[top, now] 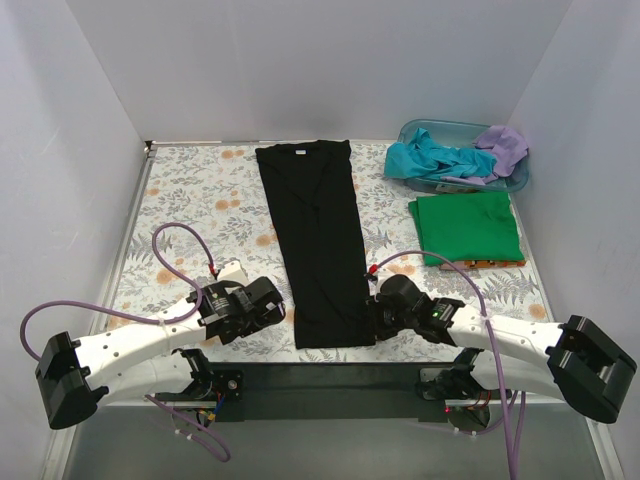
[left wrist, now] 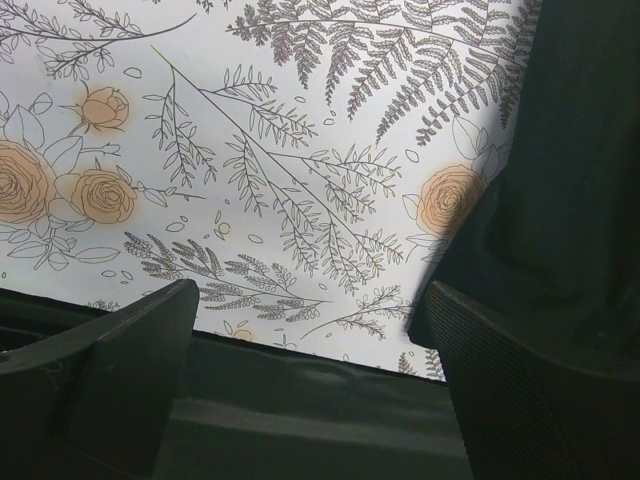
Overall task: Fold and stack the t-shirts
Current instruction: Fold the tshirt
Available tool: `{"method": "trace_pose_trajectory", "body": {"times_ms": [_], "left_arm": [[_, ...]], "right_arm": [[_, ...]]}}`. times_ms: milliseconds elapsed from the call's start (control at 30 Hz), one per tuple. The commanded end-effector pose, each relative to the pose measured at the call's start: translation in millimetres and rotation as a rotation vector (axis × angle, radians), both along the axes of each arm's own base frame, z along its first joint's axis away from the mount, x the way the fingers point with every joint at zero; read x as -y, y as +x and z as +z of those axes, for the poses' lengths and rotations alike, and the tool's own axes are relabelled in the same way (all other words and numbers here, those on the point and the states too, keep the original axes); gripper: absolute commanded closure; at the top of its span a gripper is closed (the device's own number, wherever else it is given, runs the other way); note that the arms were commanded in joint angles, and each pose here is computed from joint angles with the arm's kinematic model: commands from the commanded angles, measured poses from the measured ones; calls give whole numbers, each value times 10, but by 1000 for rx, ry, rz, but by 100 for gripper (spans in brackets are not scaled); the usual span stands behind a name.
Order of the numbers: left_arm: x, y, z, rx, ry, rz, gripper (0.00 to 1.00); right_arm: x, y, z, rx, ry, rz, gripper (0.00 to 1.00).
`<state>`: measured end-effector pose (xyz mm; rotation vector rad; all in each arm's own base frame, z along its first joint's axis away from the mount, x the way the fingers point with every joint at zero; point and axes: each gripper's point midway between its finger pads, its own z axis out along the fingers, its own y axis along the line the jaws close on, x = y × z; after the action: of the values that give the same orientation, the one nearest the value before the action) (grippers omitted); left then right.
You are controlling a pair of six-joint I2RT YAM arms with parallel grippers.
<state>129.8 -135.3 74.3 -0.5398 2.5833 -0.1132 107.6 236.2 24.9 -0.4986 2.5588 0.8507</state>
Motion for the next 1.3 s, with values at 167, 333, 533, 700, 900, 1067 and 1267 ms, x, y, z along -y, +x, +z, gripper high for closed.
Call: {"method": "trace_pose_trajectory", "body": {"times_ms": [167, 333, 533, 700, 900, 1067, 1267], "left_arm": [[64, 92, 95, 37, -108, 181, 2], [99, 101, 105, 38, -113, 168, 2], [106, 100, 108, 40, -125, 165, 2], [110, 93, 112, 45, -140, 158, 2], [120, 86, 96, 45, -144, 145, 2], [218, 93, 35, 31, -165, 118, 2], [248, 79, -64, 4, -137, 100, 2]], "right_arm": [[-84, 93, 207, 66, 16, -1, 99], [-246, 128, 532, 129, 111, 45, 99], [-321, 107, 747, 167, 168, 78, 99], [-214, 161, 610, 158, 91, 29, 99], [-61, 260, 379, 159, -35, -29, 78], [8, 272, 190, 138, -107, -35, 70], [30, 263, 127, 128, -131, -33, 57]]}}
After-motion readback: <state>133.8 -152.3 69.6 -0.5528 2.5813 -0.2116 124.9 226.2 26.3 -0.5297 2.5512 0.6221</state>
